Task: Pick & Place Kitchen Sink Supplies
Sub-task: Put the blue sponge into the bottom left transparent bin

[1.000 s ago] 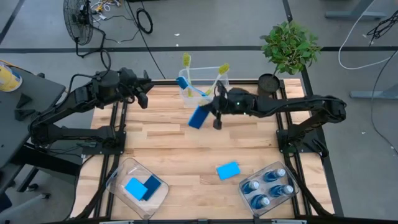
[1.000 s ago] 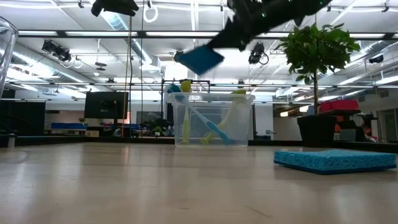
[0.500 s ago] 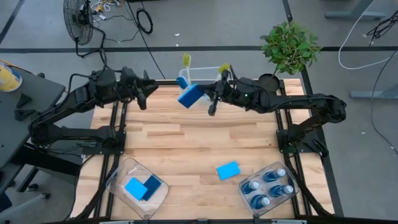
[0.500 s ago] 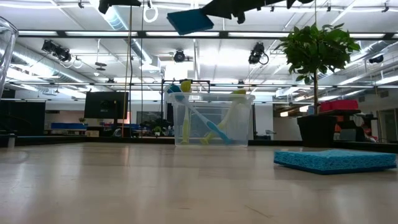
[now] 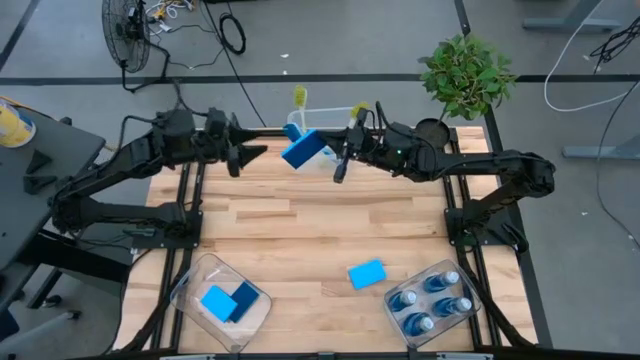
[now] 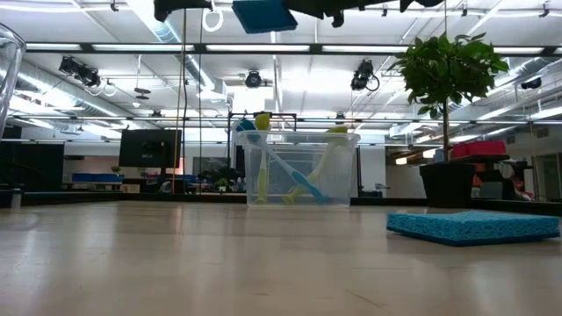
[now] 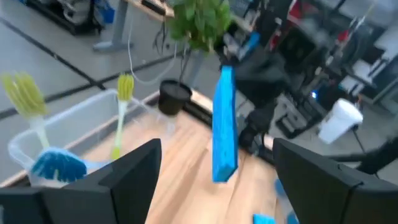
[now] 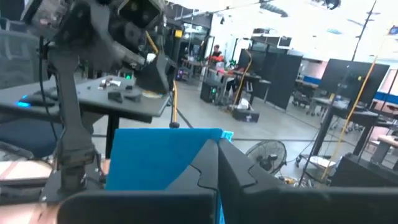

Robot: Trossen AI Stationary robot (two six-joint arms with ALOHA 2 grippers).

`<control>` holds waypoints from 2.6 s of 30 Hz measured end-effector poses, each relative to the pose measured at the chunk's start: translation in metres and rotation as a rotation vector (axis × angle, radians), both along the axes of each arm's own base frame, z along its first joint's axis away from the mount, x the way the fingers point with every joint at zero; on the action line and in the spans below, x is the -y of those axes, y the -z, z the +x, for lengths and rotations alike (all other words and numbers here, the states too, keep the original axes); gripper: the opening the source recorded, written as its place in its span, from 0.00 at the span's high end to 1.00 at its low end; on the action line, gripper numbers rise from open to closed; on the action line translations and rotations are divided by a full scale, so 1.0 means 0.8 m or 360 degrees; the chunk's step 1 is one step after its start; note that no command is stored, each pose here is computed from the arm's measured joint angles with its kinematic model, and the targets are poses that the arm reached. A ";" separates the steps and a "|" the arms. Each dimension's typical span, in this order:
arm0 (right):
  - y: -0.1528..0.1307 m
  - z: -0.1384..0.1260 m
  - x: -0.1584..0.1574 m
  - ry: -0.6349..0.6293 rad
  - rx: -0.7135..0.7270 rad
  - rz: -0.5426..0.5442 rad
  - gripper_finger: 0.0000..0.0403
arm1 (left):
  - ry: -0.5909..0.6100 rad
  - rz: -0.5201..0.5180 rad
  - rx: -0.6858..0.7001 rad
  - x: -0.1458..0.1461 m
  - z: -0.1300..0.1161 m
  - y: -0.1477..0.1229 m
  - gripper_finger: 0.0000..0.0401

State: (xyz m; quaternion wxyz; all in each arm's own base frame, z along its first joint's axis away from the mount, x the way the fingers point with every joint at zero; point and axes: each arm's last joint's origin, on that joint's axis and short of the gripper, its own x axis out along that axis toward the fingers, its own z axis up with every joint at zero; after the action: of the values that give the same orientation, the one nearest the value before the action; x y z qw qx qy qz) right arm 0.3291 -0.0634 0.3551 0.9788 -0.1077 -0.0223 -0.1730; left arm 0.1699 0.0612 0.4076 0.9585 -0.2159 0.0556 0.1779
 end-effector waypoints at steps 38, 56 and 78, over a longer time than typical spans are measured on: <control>0.022 0.013 -0.001 -0.0106 -0.0116 0.0089 1.00 | 0.0287 -0.0127 -0.0293 -0.025 0.093 0.060 0.62; 0.023 0.013 -0.002 -0.0130 -0.0129 0.0091 0.98 | 0.0279 -0.0123 -0.0291 -0.026 0.094 0.060 0.95; -0.015 -0.013 -0.008 -0.0217 0.0072 0.0082 0.43 | 0.0565 -0.0166 -0.0283 -0.015 0.087 0.056 0.97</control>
State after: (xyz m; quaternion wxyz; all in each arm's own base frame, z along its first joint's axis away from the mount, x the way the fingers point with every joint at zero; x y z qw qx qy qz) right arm 0.3189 -0.0569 0.3673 0.9900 -0.0767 -0.0473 -0.1088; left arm 0.2392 0.0735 0.3624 0.9536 -0.2354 0.1864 0.0214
